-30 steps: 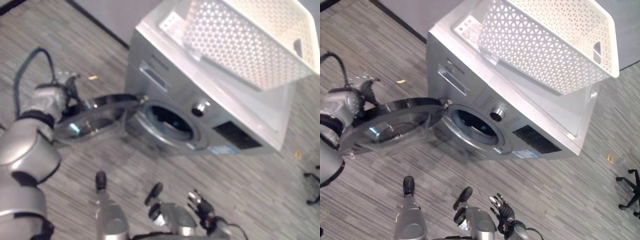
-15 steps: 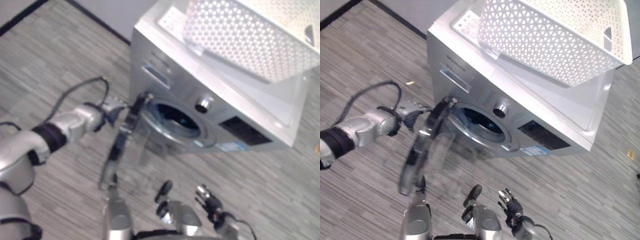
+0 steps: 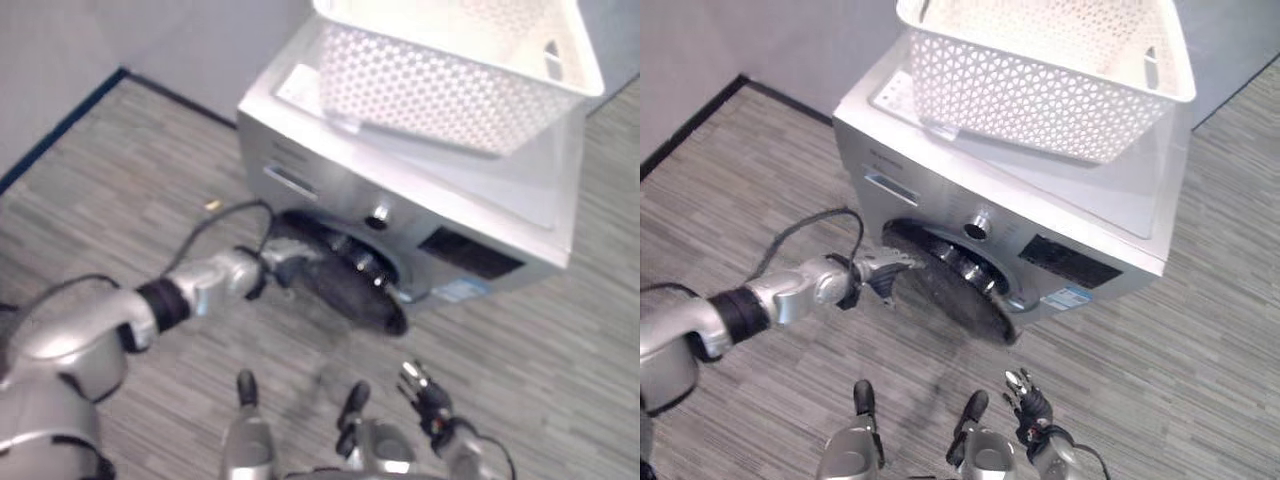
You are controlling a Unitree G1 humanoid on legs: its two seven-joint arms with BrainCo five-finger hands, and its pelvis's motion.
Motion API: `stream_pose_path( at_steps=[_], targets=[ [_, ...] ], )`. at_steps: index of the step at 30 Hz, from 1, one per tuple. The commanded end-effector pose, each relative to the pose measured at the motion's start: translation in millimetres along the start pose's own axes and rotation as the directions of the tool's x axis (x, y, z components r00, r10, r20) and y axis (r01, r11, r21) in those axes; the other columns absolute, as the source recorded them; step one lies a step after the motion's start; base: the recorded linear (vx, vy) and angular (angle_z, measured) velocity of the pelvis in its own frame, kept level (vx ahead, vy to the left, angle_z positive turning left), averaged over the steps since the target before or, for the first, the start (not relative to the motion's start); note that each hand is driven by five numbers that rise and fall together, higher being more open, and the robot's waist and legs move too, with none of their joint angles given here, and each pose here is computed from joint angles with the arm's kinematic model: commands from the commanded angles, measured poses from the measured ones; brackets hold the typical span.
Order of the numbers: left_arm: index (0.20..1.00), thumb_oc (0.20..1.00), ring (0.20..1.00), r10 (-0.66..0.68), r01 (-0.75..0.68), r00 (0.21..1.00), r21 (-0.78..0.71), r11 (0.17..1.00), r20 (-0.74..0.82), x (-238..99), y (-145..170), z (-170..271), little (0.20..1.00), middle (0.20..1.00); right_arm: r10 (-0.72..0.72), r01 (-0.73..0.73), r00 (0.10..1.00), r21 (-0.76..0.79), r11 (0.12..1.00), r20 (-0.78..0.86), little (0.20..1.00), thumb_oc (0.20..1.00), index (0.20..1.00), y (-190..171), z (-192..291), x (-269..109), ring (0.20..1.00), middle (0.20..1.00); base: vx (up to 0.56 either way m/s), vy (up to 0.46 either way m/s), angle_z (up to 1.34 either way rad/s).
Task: Grab the laundry basket,head to the washer,open it,put in the laundry and shut it.
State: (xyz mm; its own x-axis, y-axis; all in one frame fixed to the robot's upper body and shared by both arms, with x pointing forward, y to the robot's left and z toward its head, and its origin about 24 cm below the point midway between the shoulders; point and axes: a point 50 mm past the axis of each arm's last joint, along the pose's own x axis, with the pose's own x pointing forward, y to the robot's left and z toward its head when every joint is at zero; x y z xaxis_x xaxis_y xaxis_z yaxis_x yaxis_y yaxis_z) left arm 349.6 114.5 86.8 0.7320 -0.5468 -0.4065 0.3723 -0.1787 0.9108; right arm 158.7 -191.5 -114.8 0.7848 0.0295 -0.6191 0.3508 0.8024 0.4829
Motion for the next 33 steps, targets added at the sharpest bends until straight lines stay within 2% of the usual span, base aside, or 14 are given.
stream_pose_path(
  at_steps=[1, 5, 7, 10, 12, 18, 21, 26, 27, 28, 31, 32, 33],
  targets=[
    [1.0, 1.0, 1.0, 0.206, -0.208, 0.977, -0.033, 0.978, -0.054, 15.4, 41.2, -5.6, 1.0, 1.0, -0.011, 0.012, 0.994, -0.014, 1.0, 0.11, 1.0, 1.0, 1.0, -7.6, 20.9, -7.9, 1.0, 1.0, 0.02, -0.031, -0.08],
    [1.0, 1.0, 1.0, 0.261, -0.26, 0.965, -0.077, 0.962, -0.003, 33.6, 51.1, 20.4, 1.0, 1.0, -0.001, 0.005, 0.994, -0.037, 0.999, 0.11, 1.0, 1.0, 1.0, -5.8, 21.5, -7.6, 1.0, 1.0, 0.02, -0.04, -0.1],
    [1.0, 1.0, 1.0, 0.34, -0.33, 0.938, -0.127, 0.936, 0.066, 45.7, 71.8, 51.4, 1.0, 1.0, 0.003, 0.003, 0.994, -0.059, 0.998, 0.109, 1.0, 1.0, 1.0, -4.9, 21.4, -7.6, 1.0, 1.0, 0.03, -0.05, -0.06],
    [1.0, 1.0, 1.0, 0.376, -0.359, 0.921, -0.149, 0.921, 0.102, 48.5, 81.9, 66.0, 1.0, 1.0, 0.001, 0.006, 0.993, -0.064, 0.998, 0.115, 1.0, 1.0, 1.0, -4.8, 23.3, -6.7, 1.0, 1.0, 0.0, -0.02, -0.03],
    [1.0, 1.0, 1.0, 0.449, -0.407, 0.875, -0.231, 0.884, 0.179, 49.2, 101.0, 94.3, 1.0, 1.0, -0.007, 0.016, 0.993, -0.072, 0.997, 0.121, 1.0, 1.0, 1.0, -4.9, 24.9, -5.8, 1.0, 1.0, 0.0, -0.044, -0.06],
    [1.0, 1.0, 1.0, 0.492, -0.404, 0.838, -0.336, 0.851, 0.235, 39.2, 99.9, 105.3, 1.0, 1.0, -0.019, 0.025, 0.993, -0.053, 0.998, 0.114, 1.0, 1.0, 1.0, -6.6, 21.4, -6.1, 1.0, 1.0, 0.0, -0.012, -0.1],
    [1.0, 1.0, 1.0, 0.489, -0.383, 0.842, -0.386, 0.839, 0.227, 34.9, 88.7, 99.9, 1.0, 1.0, -0.04, 0.044, 0.994, -0.033, 0.998, 0.104, 1.0, 1.0, 1.0, -10.1, 17.7, -6.8, 1.0, 1.0, 0.0, 0.0, 0.0],
    [1.0, 1.0, 1.0, 0.456, -0.309, 0.883, -0.595, 0.742, 0.109, 12.9, 26.3, 65.5, 1.0, 1.0, -0.111, 0.109, 0.992, 0.035, 0.993, 0.067, 1.0, 1.0, 1.0, -20.3, 5.3, -9.4, 1.0, 1.0, 0.03, -0.004, -0.05],
    [1.0, 1.0, 1.0, 0.447, -0.298, 0.893, -0.681, 0.669, 0.049, -3.3, -0.1, 51.9, 1.0, 1.0, -0.128, 0.125, 0.991, 0.055, 0.991, 0.05, 1.0, 1.0, 1.0, -21.9, -1.0, -10.5, 1.0, 1.0, 0.04, -0.018, 0.04],
    [1.0, 1.0, 1.0, 0.447, -0.298, 0.893, -0.681, 0.669, 0.048, -3.8, -0.4, 51.6, 1.0, 1.0, -0.128, 0.125, 0.991, 0.054, 0.991, 0.048, 1.0, 1.0, 1.0, -21.9, -1.4, -10.6, 1.0, 1.0, 0.05, -0.02, -0.05],
    [1.0, 1.0, 1.0, 0.415, -0.316, 0.905, -0.802, 0.508, -0.094, -30.3, -43.0, 30.5, 1.0, 1.0, -0.148, 0.145, 0.989, 0.088, 0.986, 0.029, 1.0, 1.0, 1.0, -23.8, -9.6, -12.1, 1.0, 1.0, 0.03, -0.013, 0.05],
    [1.0, 1.0, 1.0, 0.383, -0.346, 0.906, -0.84, 0.418, -0.183, -51.3, -67.2, 17.0, 1.0, 1.0, -0.155, 0.153, 0.988, 0.095, 0.984, 0.018, 1.0, 1.0, 1.0, -25.9, -13.7, -14.4, 1.0, 1.0, 0.03, -0.015, 0.05],
    [1.0, 1.0, 1.0, 0.382, -0.347, 0.906, -0.84, 0.418, -0.184, -51.7, -67.4, 16.8, 1.0, 1.0, -0.155, 0.152, 0.988, 0.095, 0.984, 0.017, 1.0, 1.0, 1.0, -25.8, -13.9, -14.5, 1.0, 1.0, 0.04, -0.018, 0.03]
  ],
)
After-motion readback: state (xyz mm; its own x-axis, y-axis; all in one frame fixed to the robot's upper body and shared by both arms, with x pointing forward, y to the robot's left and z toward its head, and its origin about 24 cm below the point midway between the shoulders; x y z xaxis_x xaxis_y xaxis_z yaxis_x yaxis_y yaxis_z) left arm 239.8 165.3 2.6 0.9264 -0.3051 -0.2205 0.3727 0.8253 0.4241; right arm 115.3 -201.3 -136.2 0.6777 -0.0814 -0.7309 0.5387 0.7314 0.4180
